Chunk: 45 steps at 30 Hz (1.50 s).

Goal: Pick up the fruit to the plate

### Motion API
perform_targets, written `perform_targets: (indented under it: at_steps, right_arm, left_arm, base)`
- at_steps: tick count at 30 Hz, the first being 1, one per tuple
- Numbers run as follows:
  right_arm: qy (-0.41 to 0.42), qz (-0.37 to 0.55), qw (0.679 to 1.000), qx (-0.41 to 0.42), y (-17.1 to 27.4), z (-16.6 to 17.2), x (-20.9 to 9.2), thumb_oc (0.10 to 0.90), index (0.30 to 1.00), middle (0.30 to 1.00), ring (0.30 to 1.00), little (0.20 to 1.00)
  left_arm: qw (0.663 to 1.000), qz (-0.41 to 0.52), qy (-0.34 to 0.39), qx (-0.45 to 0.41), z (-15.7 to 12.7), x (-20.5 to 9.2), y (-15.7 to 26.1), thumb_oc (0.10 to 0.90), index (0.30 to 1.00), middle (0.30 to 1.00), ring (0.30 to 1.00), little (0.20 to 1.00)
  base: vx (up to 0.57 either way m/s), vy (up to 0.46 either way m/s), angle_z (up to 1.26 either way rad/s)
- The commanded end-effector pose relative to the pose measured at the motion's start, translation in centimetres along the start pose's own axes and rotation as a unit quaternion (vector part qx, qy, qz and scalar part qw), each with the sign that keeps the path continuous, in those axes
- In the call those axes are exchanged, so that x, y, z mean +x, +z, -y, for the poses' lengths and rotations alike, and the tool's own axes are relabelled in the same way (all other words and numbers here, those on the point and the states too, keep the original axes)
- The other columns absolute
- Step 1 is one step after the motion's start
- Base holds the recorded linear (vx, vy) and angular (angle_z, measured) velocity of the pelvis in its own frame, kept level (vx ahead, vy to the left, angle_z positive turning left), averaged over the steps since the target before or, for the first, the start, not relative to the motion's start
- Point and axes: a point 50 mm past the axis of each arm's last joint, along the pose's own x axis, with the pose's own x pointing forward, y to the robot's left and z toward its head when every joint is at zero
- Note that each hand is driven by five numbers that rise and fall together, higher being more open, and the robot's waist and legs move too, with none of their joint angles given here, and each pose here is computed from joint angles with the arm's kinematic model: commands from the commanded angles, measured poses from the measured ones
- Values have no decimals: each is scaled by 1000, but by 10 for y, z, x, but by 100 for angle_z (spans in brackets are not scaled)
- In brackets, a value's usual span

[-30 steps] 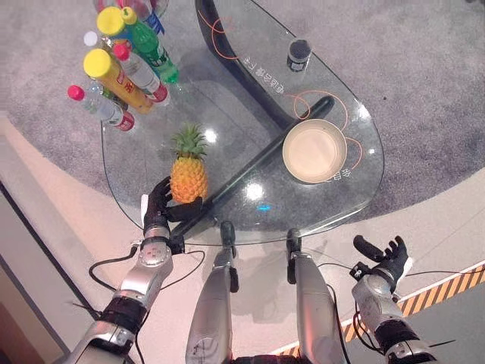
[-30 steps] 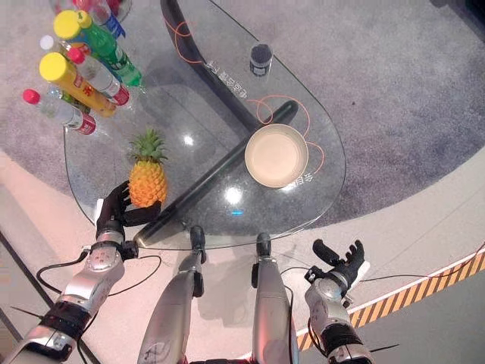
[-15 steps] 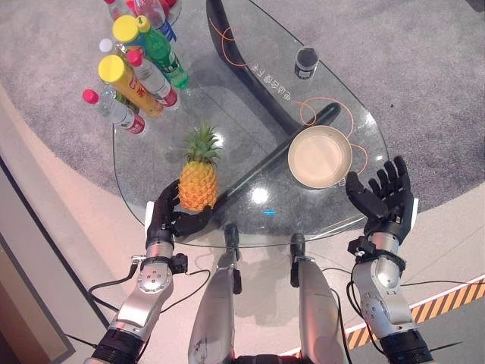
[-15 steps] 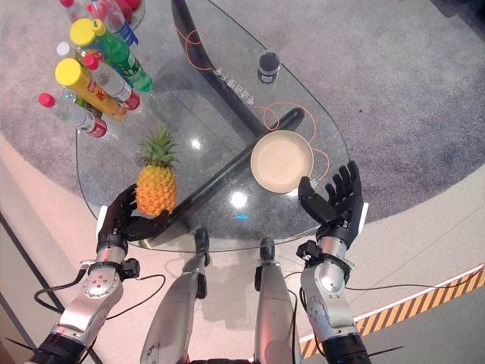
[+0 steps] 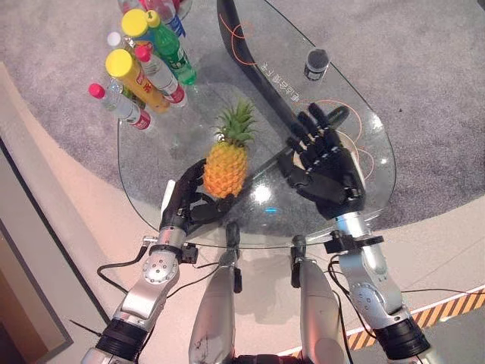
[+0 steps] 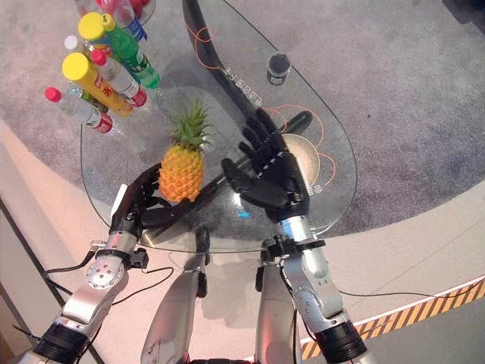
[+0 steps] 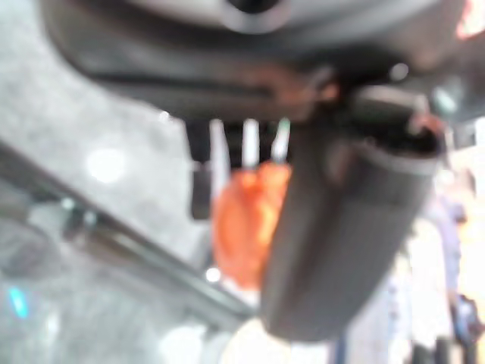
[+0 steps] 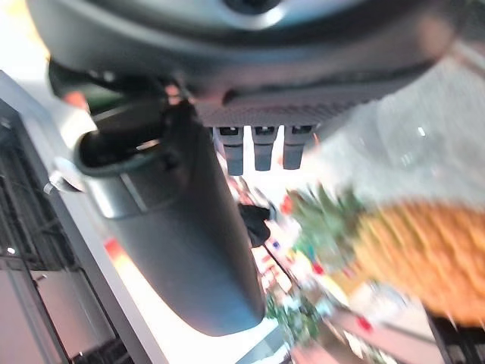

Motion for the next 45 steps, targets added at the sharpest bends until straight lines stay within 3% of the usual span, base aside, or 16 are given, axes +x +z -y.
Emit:
perform_targets:
  at_steps: [1,19,27,45]
  right_arm:
    - [40,85,995,39,29,-20,18,800,900,900,900,900]
    - [-112,99,988,29,18,-2,20,800,900,900,900,900]
    - [-88,79,992,45,15,-6,19,800,900,900,900,900]
    - [76,65,994,32,23,-27,32,800,900,900,900,900]
  left_arm:
    - [978,204,-32,15,1,5,78,100,300,300,300,200]
    - [970,241,-27,33,4,1,91,100,300,300,300,200]
    - [969,241,-38,42,5,-1,90,100,300,300,300,200]
    - [967,185,-153,80,22,5,77,100,300,300,300,200]
  base:
    - [0,0,0]
    - [5,9,2]
    - [3,5,1]
    - [0,0,0]
